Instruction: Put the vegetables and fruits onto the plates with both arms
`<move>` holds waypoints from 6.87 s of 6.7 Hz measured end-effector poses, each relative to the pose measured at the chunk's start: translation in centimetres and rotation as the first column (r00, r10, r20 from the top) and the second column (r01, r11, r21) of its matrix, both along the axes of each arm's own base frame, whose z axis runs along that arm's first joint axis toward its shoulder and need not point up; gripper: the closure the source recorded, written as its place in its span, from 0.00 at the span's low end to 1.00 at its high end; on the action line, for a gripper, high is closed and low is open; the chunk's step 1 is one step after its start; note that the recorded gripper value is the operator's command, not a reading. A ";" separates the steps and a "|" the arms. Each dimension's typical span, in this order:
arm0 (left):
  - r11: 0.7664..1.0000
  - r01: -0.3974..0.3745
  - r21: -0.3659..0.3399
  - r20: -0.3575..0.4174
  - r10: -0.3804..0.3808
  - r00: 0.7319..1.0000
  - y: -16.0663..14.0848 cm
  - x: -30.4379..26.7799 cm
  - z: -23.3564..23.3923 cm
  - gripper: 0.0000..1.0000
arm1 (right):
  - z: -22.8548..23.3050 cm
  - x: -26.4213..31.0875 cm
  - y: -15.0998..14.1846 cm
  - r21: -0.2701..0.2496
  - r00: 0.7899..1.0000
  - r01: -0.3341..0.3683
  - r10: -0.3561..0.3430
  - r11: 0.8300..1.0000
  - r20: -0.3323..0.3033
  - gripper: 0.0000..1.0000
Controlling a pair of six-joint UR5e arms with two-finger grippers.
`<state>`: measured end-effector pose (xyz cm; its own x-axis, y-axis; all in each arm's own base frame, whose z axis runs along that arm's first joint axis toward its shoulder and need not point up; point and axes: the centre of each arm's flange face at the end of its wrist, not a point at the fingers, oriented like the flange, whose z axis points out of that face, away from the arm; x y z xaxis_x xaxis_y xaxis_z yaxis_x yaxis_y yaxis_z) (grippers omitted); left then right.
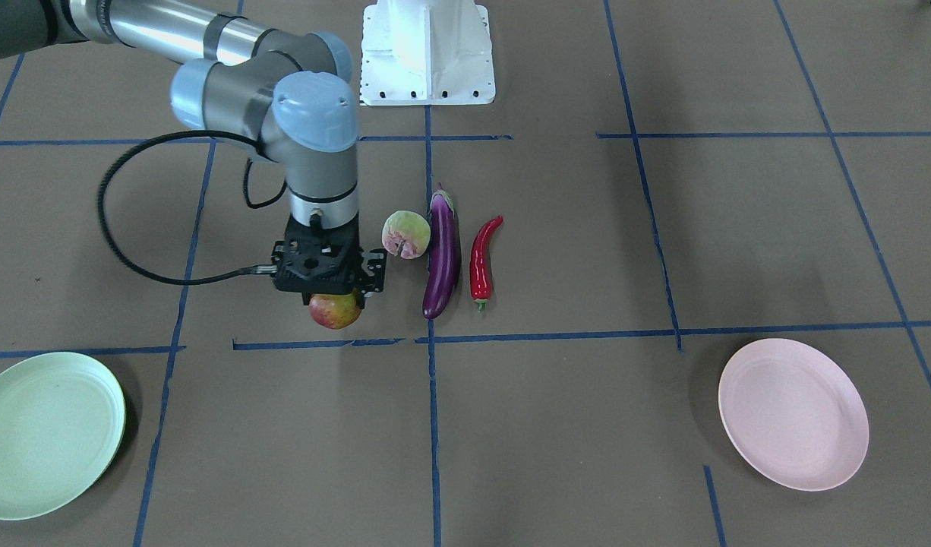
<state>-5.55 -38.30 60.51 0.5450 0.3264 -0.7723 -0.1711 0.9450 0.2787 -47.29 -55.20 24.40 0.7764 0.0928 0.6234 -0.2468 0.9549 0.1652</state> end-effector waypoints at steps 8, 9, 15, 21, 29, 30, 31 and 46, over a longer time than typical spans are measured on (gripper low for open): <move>0.987 0.119 -0.105 -0.068 -0.126 0.990 -12.6 45.2 -30.2 0.00 | 28.0 23.1 -12.2 -0.099 0.961 0.091 -0.113 0.991 -0.252 0.00; 0.983 0.135 -0.124 -0.061 -0.143 0.988 -13.9 50.6 -33.3 0.00 | 27.7 23.9 -11.9 -0.091 0.968 0.092 -0.111 0.992 -0.225 0.00; 0.987 0.119 -0.105 0.026 -0.117 0.993 -11.0 63.5 -34.8 0.63 | 22.2 33.4 -7.3 -0.056 0.993 0.102 -0.098 0.993 0.069 0.00; 0.965 0.255 -0.068 -0.005 -0.256 0.967 -16.9 56.5 -36.4 0.97 | 16.7 32.2 -3.3 -0.027 0.983 0.130 -0.125 0.991 0.132 0.00; 0.865 0.492 -0.099 0.342 -0.435 0.833 -36.0 32.7 -9.1 0.00 | -3.7 0.8 18.9 -0.096 0.943 0.111 -0.074 0.989 0.324 0.00; 0.873 0.483 -0.071 0.344 -0.433 0.833 -36.9 31.8 -9.0 0.00 | -4.5 -2.0 18.5 -0.110 0.959 0.100 -0.066 0.989 0.276 0.00; 0.868 0.492 -0.067 0.324 -0.447 0.834 -37.7 30.3 -10.1 0.00 | -5.1 -4.7 17.6 -0.121 0.971 0.084 -0.054 0.989 0.233 0.00; 0.836 0.462 -0.296 0.061 -0.467 0.882 -28.4 43.2 -25.1 0.00 | -4.2 -6.3 10.4 -0.094 0.992 -0.043 0.054 0.995 0.118 0.95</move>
<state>37.61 -66.74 35.37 0.5641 -0.2053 -0.7998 0.3105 0.9502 -0.0249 -53.62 -44.82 20.21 0.6896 0.1888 0.6991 -0.3055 0.9511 0.0445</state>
